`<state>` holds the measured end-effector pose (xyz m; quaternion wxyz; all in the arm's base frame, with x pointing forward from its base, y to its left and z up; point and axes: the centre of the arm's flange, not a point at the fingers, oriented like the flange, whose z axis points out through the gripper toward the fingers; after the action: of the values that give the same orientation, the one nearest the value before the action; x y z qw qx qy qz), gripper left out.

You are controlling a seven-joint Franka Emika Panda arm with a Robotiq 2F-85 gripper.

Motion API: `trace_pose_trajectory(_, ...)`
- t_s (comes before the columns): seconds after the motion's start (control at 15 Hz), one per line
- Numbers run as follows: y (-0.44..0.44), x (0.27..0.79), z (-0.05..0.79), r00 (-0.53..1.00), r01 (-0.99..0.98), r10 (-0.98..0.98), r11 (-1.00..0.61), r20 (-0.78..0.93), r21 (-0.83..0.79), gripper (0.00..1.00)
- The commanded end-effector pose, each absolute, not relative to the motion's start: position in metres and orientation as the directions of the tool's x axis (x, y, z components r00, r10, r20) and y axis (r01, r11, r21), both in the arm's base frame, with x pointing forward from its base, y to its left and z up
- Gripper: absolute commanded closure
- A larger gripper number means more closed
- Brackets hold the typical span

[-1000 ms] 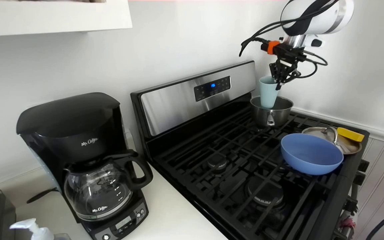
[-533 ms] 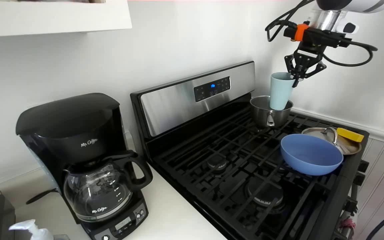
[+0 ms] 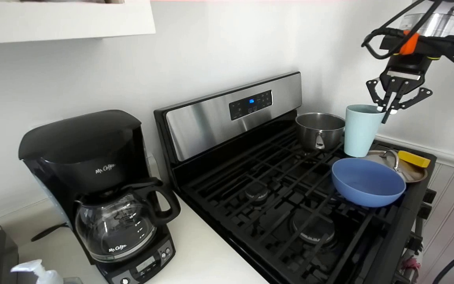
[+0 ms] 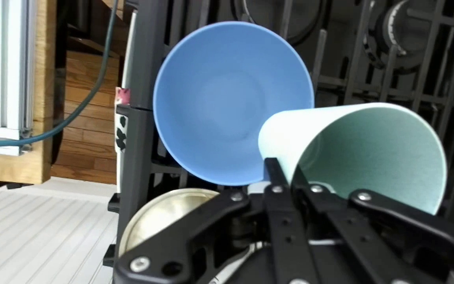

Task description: Put the blue cup in the blue bowl

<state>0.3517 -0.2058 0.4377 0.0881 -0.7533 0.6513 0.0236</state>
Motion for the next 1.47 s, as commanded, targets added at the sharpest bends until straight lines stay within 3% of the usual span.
trace_pose_trajectory(0.0,-0.190,0.318,0.430,0.206,-0.978,-0.957,-0.192,-0.206,-0.087,0.99)
trace_pose_trajectory(0.93,-0.194,0.340,0.384,0.152,-0.987,-0.974,-0.139,-0.167,-0.084,0.99)
trace_pose_trajectory(1.0,-0.186,0.331,0.388,0.171,-0.984,-0.974,-0.164,-0.148,-0.064,0.96)
trace_pose_trajectory(1.4,-0.182,0.337,0.363,0.174,-0.985,-0.976,-0.174,-0.134,-0.012,0.99)
